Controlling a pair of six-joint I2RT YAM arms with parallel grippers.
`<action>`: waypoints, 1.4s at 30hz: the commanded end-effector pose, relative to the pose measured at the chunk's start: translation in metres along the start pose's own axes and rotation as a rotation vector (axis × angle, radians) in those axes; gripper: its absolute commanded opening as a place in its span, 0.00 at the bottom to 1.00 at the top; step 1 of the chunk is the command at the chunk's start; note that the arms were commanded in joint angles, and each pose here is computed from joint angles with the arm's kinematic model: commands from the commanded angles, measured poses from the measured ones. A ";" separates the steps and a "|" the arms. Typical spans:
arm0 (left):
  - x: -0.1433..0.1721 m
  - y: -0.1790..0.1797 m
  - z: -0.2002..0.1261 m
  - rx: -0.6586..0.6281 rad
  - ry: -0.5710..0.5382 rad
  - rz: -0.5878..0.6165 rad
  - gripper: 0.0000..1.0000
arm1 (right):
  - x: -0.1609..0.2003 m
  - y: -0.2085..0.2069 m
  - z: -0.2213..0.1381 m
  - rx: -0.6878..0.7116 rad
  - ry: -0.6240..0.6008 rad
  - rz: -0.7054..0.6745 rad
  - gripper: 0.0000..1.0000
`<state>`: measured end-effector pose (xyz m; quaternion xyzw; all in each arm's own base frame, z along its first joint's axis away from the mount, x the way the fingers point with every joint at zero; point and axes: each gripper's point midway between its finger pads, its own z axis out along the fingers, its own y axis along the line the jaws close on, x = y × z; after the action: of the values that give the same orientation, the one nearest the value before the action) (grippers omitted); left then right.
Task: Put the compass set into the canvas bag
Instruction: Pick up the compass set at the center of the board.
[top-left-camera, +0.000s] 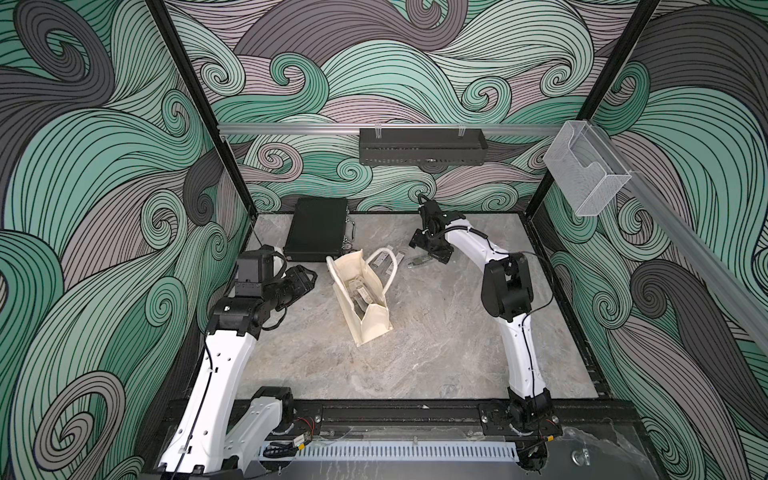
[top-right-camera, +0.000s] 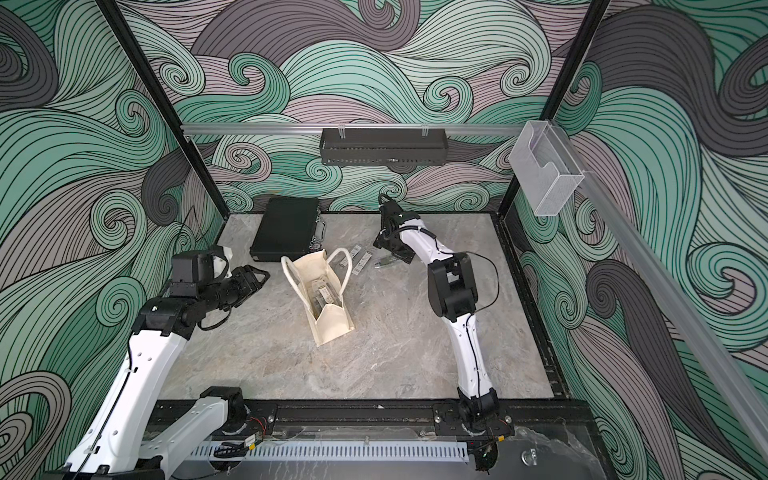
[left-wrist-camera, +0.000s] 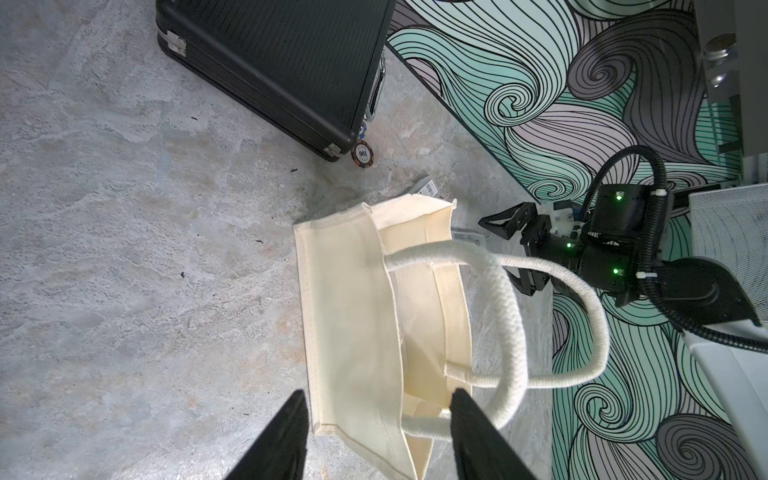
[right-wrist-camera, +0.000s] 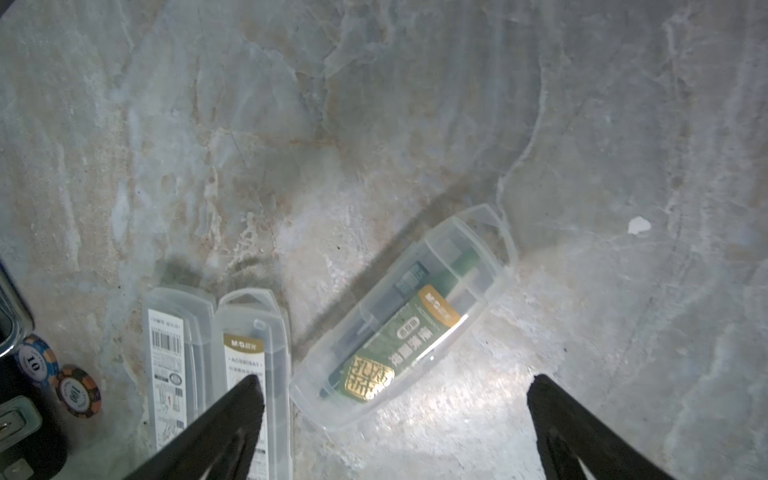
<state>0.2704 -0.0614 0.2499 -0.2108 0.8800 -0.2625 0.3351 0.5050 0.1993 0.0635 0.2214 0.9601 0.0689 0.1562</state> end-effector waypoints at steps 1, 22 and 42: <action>0.000 0.001 0.000 -0.015 0.003 0.007 0.57 | 0.003 -0.012 0.004 0.074 0.029 0.045 0.99; 0.002 0.004 -0.005 -0.024 -0.010 0.000 0.57 | 0.026 -0.042 0.047 0.272 0.109 -0.050 0.79; 0.003 0.003 -0.008 -0.011 -0.019 0.000 0.57 | 0.050 -0.052 0.046 0.202 0.141 -0.096 0.58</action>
<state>0.2673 -0.0582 0.2509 -0.2152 0.8784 -0.2559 0.3415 0.4694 0.1788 0.0130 0.1919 0.9767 -0.0088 0.0957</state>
